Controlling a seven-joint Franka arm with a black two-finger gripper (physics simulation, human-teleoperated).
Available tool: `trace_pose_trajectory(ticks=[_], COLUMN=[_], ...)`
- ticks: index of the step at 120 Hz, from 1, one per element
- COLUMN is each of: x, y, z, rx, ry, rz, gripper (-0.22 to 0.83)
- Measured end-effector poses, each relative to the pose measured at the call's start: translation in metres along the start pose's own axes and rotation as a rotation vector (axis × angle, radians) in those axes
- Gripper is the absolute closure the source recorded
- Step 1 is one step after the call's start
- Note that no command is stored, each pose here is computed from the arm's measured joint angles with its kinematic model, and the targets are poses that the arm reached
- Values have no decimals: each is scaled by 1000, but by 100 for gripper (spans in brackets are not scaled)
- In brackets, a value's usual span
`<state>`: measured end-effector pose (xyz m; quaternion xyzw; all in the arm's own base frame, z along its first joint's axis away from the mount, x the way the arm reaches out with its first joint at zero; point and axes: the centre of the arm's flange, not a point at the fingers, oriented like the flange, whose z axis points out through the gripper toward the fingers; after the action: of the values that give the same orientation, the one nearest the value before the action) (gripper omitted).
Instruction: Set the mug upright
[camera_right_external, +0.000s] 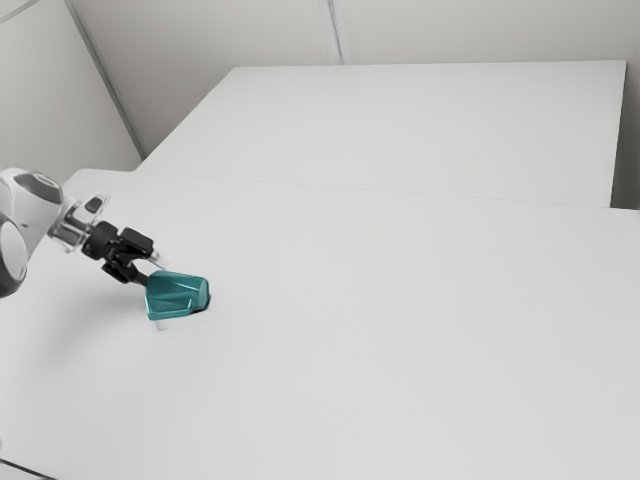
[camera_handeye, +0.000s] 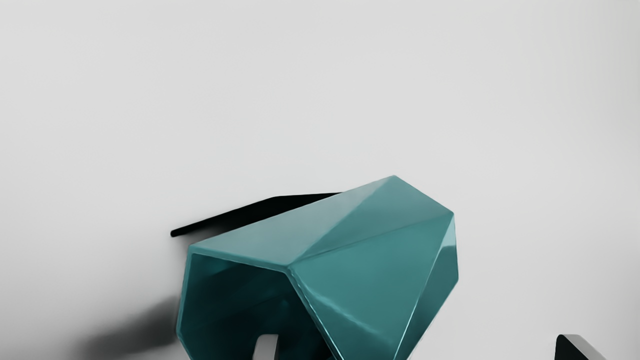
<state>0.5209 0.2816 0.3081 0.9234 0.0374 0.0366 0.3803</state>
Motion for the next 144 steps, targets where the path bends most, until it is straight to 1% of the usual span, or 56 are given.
trace_pose_trajectory(ticks=[32, 37, 48, 55, 76, 89, 100, 112, 144], x=[-8, -8, -6, -4, 3, 6, 12, 17, 27], y=[-5, -5, -1, 1, 13, 16, 27, 38, 69], z=[19, 20, 25, 28, 39, 41, 43, 44, 48], rx=[-54, -60, -71, -78, -99, -104, -107, -108, -104], ry=[9, 12, 14, 16, 15, 18, 17, 14, 5], rz=[1, 3, 15, 24, 59, 73, 102, 131, 200], gripper=[0, 2, 11, 20, 52, 64, 70, 74, 76])
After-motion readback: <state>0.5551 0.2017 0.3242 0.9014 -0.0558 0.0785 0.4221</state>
